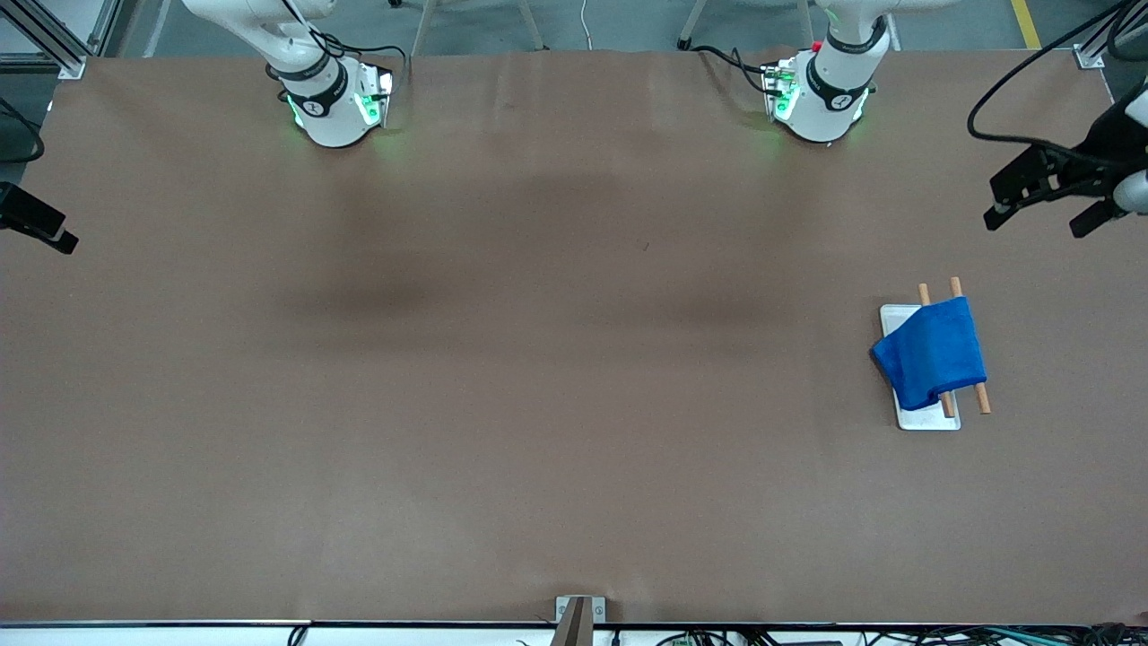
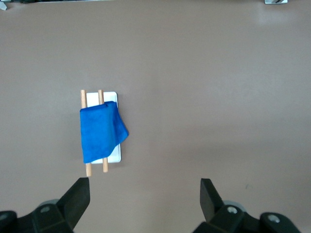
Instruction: Right arm passes towel to left arm to hang
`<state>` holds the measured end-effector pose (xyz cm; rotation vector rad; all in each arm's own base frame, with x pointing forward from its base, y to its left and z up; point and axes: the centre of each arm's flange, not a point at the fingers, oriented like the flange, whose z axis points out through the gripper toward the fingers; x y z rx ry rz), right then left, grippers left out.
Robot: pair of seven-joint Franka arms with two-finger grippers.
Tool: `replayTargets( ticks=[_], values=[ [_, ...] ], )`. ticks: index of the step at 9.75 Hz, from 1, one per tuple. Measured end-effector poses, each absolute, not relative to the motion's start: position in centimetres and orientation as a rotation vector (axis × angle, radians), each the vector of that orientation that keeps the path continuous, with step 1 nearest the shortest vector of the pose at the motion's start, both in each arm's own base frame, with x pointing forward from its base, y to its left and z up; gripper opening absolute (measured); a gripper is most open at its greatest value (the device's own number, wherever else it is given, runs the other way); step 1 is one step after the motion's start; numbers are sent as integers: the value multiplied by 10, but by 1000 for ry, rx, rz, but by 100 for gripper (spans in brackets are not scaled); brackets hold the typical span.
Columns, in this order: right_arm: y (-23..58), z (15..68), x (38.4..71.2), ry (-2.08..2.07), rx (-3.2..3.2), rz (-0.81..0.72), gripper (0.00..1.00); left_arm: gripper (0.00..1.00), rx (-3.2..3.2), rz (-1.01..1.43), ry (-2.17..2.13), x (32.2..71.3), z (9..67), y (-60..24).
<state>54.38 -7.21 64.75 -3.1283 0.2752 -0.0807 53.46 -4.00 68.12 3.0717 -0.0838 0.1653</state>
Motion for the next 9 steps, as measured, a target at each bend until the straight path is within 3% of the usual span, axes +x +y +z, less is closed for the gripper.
replayTargets(
  ticks=[9],
  values=[
    [-72,647,544,276,-3128,-81,100,100,3129,65,-61,534,665,-61]
  ],
)
